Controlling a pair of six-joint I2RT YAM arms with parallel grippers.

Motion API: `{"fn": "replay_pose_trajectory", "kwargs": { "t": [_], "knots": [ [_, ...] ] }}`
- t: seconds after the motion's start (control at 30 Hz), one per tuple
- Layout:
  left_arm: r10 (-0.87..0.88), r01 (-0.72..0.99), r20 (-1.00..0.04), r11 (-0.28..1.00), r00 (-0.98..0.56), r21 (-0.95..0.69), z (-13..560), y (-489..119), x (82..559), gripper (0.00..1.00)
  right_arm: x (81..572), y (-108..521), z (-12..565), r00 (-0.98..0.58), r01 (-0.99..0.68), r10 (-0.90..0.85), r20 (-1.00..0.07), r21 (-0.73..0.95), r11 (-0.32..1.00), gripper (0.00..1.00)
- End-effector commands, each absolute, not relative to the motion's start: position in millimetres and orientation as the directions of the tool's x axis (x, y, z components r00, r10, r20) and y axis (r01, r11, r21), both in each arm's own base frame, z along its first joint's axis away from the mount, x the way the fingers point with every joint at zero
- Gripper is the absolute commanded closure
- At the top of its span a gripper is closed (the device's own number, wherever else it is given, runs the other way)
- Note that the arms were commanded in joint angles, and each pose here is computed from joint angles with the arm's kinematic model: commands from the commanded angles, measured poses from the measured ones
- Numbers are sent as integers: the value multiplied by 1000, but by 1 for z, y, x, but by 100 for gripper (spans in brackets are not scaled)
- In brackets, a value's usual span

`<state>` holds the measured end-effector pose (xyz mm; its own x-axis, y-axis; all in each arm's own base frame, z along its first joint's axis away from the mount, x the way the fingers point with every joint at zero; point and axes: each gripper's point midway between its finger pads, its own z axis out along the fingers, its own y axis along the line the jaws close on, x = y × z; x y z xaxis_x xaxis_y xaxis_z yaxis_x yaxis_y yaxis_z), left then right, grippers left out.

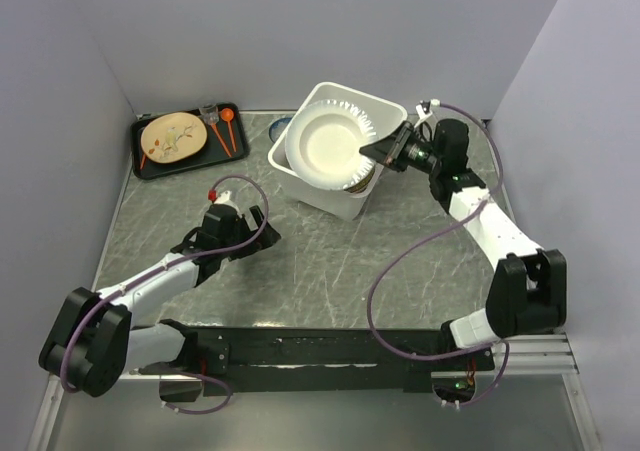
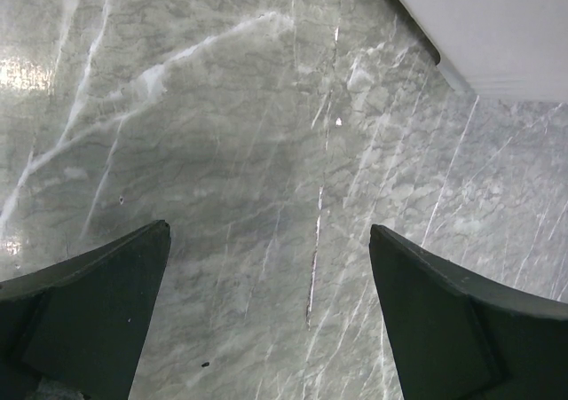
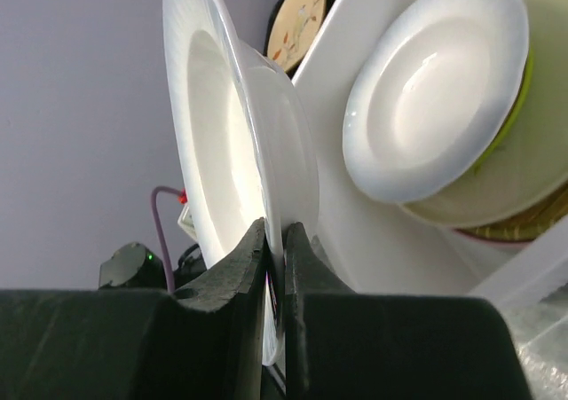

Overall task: Place the plates into the plastic bin on the countertop
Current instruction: Place the plate in the plastic bin.

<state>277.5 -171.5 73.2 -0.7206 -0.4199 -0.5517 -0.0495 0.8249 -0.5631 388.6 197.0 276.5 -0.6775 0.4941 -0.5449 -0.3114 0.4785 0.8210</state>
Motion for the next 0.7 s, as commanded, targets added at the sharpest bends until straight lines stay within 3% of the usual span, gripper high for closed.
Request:
{"fn": "replay_pose_trajectory", "kwargs": {
  "t": [0.0, 0.67],
  "knots": [
    [-415, 9, -609, 822, -677, -569, 101, -177, 292, 1, 414, 199, 339, -582, -461, 512, -632, 775, 433, 100],
    [-418, -10, -600, 825, -682, -565, 93, -179, 300, 1, 468, 184, 311, -595, -386, 565, -571, 820, 423, 100]
  ]
}}
